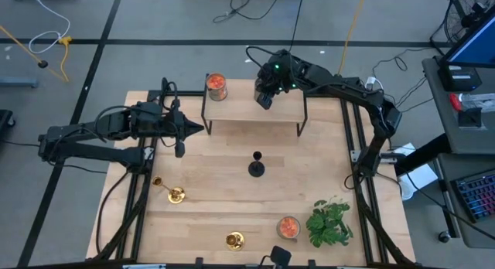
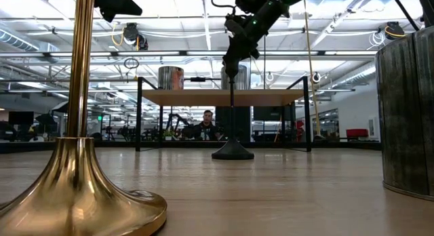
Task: Pick & Place candle stick holders
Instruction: Align the brown scented candle with the other scented candle
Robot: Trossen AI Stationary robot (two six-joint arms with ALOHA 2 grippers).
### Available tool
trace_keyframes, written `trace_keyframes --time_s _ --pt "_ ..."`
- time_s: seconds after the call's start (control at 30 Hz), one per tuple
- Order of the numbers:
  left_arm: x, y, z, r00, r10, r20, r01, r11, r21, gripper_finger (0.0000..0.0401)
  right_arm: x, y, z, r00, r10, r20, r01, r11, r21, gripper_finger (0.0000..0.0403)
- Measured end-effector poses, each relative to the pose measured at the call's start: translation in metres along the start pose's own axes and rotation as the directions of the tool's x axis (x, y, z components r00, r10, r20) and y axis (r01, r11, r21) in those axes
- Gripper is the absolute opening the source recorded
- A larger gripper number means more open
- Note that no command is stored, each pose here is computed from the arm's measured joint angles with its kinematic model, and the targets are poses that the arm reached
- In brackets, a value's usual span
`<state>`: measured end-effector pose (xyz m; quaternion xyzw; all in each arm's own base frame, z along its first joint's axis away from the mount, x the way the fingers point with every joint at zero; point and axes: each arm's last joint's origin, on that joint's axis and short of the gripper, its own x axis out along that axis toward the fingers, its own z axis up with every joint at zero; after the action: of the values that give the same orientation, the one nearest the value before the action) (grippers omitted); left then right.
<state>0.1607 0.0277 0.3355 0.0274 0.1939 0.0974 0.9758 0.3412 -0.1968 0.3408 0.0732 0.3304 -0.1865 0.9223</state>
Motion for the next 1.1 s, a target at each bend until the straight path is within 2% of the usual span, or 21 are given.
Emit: trace_keyframes --time_s 0.2,0.37,0.47,0.63,0.9,1.1 --pt "0.0 0.0 0.0 1.0 0.0 -0.002 0.0 1.0 0.0 0.0026 -0.001 0.003 0.001 1.0 0.005 0.005 -0.005 1.0 -0.006 0.0078" --pt "0.0 0.0 -0.001 1.0 -0.001 -0.012 0.001 1.0 -0.001 0.0026 -0.034 0.012 0.004 1.0 0.016 0.015 -0.015 0.996 -0.088 0.0108" --pt "0.0 0.0 -0.002 1.0 -0.002 -0.017 0.002 1.0 -0.001 0.0026 -0.053 0.016 0.001 1.0 0.017 -0.017 -0.019 0.996 -0.082 0.0134" --pt "0.0 0.0 -0.002 1.0 -0.002 -0.016 0.002 1.0 -0.003 0.0026 -0.059 0.018 -0.003 0.994 -0.086 -0.065 0.084 0.996 -0.019 0.0179" --pt "0.0 0.0 -0.002 1.0 -0.003 -0.017 0.003 1.0 -0.003 0.0026 -0.027 0.015 -0.041 0.974 -0.116 -0.195 0.121 0.993 0.014 0.0238" --pt "0.0 0.0 -0.002 1.0 -0.003 -0.016 0.003 1.0 -0.003 0.0026 -0.003 0.007 -0.057 0.985 -0.139 -0.106 0.135 0.99 -0.048 0.0253"
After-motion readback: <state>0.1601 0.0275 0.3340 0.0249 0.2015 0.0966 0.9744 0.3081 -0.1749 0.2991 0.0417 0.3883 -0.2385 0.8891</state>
